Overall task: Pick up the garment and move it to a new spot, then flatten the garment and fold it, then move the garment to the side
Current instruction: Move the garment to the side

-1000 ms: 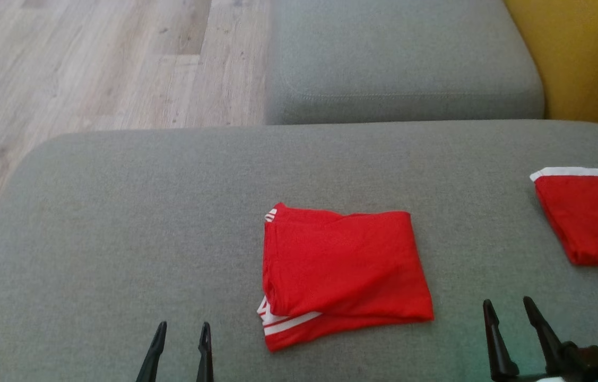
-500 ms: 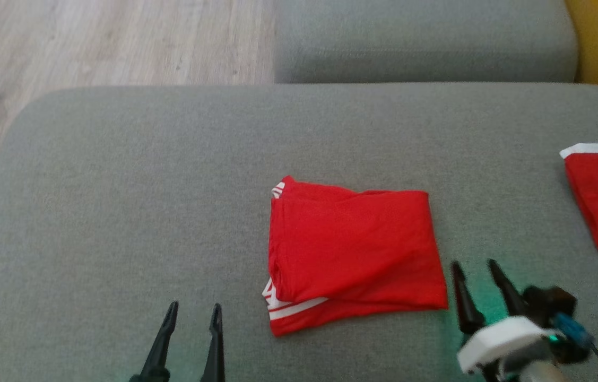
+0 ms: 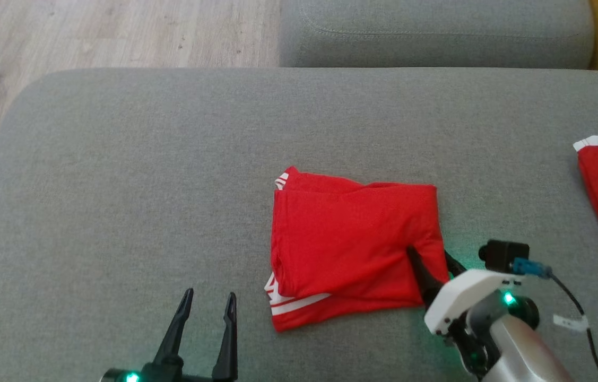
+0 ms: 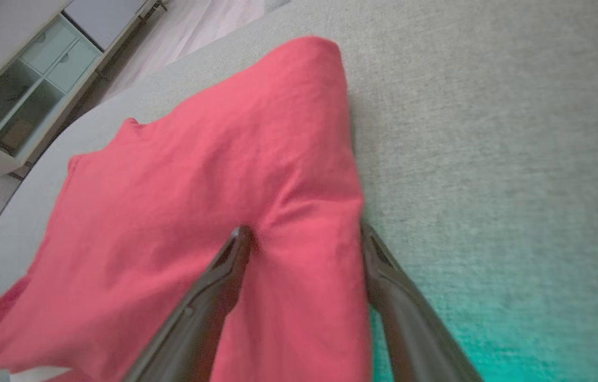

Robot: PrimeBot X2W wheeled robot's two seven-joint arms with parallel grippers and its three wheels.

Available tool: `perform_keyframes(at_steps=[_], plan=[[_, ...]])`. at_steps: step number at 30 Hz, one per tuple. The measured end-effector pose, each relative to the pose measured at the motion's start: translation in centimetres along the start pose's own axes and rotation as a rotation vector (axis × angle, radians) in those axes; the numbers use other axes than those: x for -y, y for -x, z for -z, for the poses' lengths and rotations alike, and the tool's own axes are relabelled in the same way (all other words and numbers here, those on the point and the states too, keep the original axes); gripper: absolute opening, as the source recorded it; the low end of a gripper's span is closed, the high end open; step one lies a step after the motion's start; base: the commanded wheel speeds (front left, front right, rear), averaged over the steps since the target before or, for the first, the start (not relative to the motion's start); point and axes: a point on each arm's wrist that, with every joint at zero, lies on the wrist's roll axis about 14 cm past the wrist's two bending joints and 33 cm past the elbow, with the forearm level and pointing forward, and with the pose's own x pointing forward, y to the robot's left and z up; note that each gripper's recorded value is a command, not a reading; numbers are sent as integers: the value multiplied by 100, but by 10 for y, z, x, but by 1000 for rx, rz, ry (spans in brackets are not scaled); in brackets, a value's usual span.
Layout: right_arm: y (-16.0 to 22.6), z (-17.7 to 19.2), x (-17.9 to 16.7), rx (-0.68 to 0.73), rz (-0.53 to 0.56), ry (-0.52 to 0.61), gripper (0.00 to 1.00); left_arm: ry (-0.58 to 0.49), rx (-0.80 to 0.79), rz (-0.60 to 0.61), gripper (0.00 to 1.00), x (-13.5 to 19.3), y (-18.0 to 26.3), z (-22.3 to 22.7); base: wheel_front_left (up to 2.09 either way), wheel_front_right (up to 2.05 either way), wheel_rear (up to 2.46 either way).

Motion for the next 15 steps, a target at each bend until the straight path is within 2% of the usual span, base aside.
perform_keyframes(at_steps=[1, 2, 3, 4, 11, 15], plan=[[-2, -1, -3, -3, -11, -17, 100, 0, -2, 0, 100, 0, 0, 1, 0, 0, 0], [-3, -3, -5, 1, -19, -38, 87, 0, -4, 2, 100, 1, -1, 1, 0, 0, 0], [-5, -5, -8, 5, -27, -62, 47, 0, -4, 3, 100, 1, -2, 1, 0, 0, 0], [-6, -6, -10, 8, -36, -76, 0, -1, -3, 5, 100, 1, -4, 1, 0, 0, 0], [-4, -15, -3, 45, -36, -67, 0, -3, -11, 22, 100, 6, -10, 2, 0, 0, 0], [-4, -41, 13, 104, -20, -9, 0, -1, -20, 45, 100, 12, -15, 4, 0, 0, 0]])
